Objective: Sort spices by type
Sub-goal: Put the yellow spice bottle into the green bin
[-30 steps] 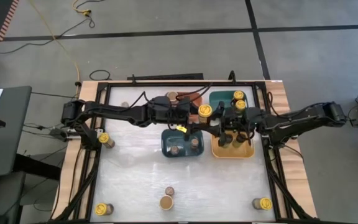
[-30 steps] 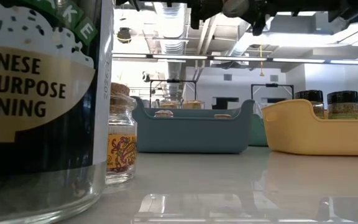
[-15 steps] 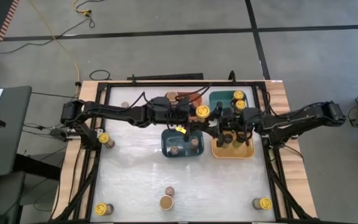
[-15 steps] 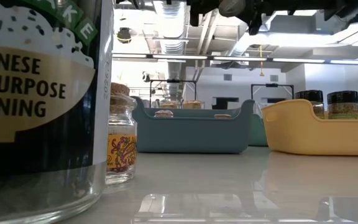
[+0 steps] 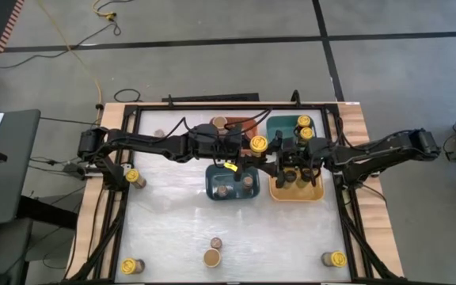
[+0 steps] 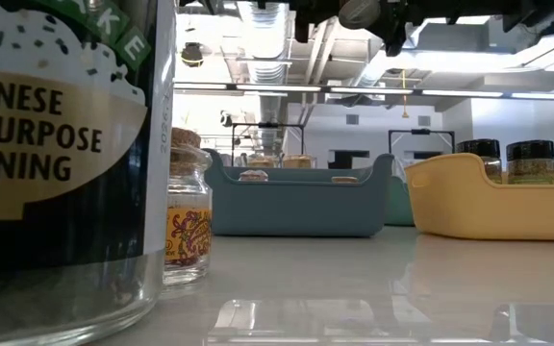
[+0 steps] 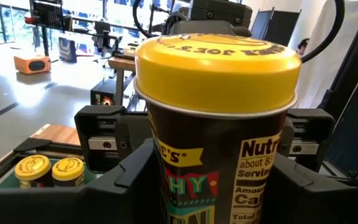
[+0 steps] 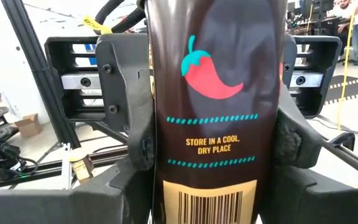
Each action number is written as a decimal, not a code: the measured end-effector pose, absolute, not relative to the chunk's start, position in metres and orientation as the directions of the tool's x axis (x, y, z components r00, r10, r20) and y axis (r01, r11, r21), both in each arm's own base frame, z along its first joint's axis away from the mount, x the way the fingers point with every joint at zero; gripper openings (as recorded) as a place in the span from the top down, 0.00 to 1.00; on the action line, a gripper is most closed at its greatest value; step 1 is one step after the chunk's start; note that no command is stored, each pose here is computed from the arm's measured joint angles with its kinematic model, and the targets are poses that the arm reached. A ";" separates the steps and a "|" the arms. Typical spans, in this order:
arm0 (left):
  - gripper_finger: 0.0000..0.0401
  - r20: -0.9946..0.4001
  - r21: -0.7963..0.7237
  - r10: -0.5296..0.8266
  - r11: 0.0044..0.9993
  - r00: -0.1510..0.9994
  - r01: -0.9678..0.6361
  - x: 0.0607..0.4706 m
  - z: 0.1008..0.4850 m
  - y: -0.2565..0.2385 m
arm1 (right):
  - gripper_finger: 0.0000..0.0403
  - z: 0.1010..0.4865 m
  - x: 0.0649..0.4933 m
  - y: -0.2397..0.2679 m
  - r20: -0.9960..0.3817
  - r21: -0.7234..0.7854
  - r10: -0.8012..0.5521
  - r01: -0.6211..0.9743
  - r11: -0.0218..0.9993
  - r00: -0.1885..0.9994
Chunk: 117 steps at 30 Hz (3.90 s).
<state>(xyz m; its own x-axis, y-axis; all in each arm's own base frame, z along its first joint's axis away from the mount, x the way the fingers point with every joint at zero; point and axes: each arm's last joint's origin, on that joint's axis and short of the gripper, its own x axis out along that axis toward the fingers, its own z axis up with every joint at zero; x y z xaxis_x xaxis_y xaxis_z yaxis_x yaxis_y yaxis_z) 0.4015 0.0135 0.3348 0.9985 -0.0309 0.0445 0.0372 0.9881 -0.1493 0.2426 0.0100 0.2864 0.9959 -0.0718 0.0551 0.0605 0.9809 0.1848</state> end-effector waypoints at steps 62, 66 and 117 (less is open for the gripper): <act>0.50 0.013 -0.222 0.014 0.975 1.000 -0.011 0.395 0.336 0.044 | 0.38 0.272 0.260 0.000 0.053 0.311 -0.116 0.094 0.946 0.992; 0.49 0.014 -0.225 0.014 0.974 1.000 -0.011 0.395 0.336 0.043 | 0.38 0.275 0.260 -0.001 0.084 0.311 -0.120 0.089 0.946 0.989; 0.49 -0.139 -0.097 0.122 0.986 0.983 -0.136 0.350 0.366 0.051 | 0.13 0.289 0.208 -0.006 -0.126 0.295 -0.120 0.153 0.943 0.985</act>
